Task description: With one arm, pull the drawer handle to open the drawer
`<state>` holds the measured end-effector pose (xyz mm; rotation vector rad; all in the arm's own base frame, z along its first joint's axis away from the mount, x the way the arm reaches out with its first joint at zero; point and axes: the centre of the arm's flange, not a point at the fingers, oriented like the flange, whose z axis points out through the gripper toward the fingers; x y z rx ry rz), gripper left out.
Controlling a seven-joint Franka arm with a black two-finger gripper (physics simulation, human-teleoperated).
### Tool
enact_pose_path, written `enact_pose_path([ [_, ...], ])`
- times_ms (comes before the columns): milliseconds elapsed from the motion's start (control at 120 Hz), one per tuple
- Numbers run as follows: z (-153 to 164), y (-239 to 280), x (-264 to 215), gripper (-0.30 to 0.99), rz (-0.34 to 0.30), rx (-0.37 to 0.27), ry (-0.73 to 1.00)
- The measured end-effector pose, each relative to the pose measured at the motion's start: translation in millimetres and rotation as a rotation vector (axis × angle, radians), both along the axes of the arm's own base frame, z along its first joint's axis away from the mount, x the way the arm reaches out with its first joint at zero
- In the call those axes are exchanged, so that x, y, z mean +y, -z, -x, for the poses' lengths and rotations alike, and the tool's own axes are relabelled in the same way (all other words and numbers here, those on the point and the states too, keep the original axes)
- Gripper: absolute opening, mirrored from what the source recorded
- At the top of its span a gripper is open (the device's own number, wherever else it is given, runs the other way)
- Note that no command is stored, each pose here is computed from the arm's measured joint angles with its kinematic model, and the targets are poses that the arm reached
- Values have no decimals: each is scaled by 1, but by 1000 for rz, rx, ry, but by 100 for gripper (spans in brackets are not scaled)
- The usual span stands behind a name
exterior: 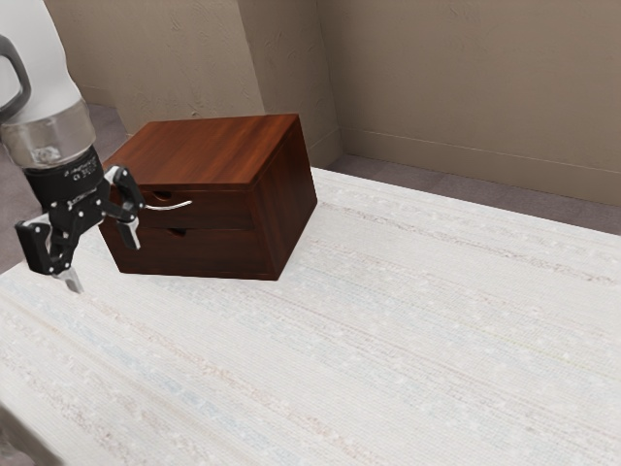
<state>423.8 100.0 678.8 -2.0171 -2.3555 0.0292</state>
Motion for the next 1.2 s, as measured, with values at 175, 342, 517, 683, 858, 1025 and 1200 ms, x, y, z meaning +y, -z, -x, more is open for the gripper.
enact_pose_path([
  [175, -1, -4, 1, 69, -13, -27, -13],
  [342, 6, -13, 13, 69, -27, -53, -51],
  [517, -14, 20, 17, 69, -1, 30, -68],
  [683, -44, 29, 56, 69, -23, 15, -161],
  [858, -50, 27, 96, 69, -34, -39, -247],
  [1025, -93, 42, 121, 69, -27, -84, -254],
  [1200, -110, 58, 145, 69, -38, -135, -277],
])
